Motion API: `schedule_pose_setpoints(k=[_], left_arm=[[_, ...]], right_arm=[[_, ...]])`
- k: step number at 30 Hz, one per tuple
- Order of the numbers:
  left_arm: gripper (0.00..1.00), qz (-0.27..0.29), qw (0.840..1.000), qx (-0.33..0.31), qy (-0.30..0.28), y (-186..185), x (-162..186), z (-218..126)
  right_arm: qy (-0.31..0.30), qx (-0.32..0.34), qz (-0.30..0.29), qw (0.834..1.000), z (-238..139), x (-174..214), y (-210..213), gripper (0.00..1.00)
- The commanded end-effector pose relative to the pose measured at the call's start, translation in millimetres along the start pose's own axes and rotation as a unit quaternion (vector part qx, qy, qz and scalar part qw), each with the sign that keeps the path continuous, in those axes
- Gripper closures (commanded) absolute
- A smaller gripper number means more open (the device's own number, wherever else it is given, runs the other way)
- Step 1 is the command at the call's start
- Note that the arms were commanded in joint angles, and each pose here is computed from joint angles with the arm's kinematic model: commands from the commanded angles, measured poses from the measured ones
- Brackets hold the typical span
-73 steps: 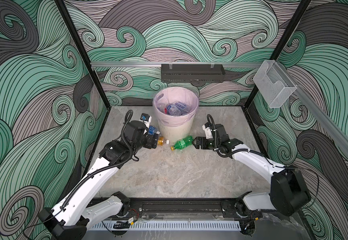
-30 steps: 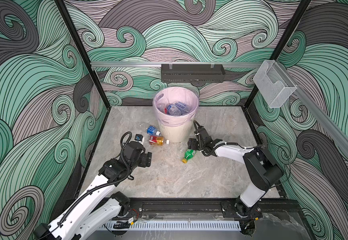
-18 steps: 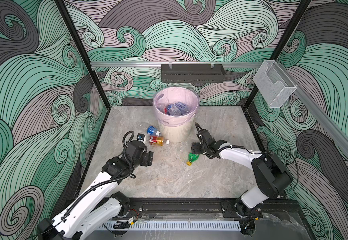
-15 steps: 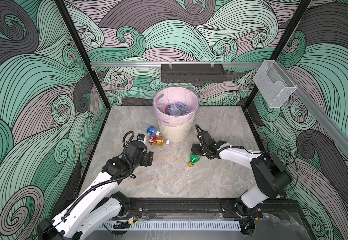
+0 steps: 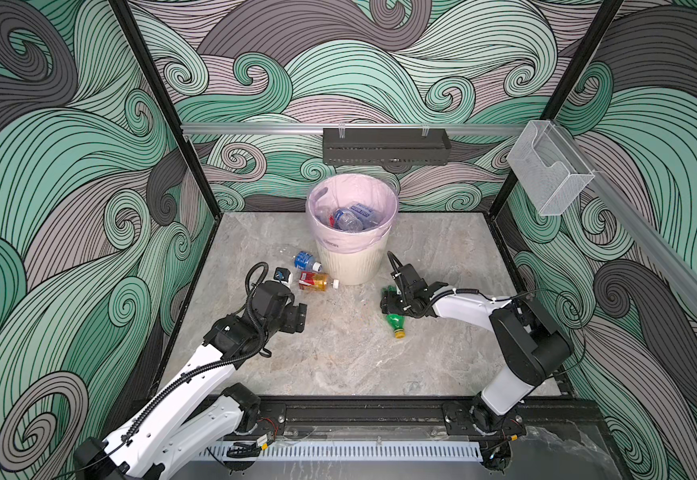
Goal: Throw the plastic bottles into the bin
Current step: 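Close the right gripper on the green Sprite bottle's base and lift it, then carry the Sprite bottle with the right gripper over the bin and release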
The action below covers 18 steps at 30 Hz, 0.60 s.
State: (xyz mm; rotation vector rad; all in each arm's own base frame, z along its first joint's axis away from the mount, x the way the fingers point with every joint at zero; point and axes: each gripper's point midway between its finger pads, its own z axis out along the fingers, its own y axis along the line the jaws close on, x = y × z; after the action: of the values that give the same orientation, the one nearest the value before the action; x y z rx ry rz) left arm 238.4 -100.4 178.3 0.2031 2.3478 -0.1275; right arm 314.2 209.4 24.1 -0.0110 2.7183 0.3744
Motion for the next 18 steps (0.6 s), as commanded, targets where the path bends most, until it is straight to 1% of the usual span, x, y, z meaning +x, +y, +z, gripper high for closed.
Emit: schedule_pose_setpoints(k=[1, 9, 12, 18], left_arm=[[0.12, 0.002, 1.0, 0.0, -0.003, 0.6, -2.7, 1.7], [0.12, 0.007, 1.0, 0.002, 0.0, -0.9, -3.1, 2.9], [0.12, 0.005, 1.0, 0.004, -0.008, -0.8, -4.9, 1.3], [0.12, 0.005, 1.0, 0.001, -0.012, 0.0, -5.8, 2.5]], right_arm=[[0.003, -0.007, -0.005, 1.0, -0.5, -0.1, 3.6, 0.3], [-0.004, -0.023, -0.044, 0.999, -10.8, -8.8, 14.2, 0.56], [-0.022, -0.03, -0.06, 0.998, -23.3, -16.7, 18.4, 0.61], [-0.073, -0.059, -0.083, 0.992, -58.7, -34.8, 31.2, 0.65]])
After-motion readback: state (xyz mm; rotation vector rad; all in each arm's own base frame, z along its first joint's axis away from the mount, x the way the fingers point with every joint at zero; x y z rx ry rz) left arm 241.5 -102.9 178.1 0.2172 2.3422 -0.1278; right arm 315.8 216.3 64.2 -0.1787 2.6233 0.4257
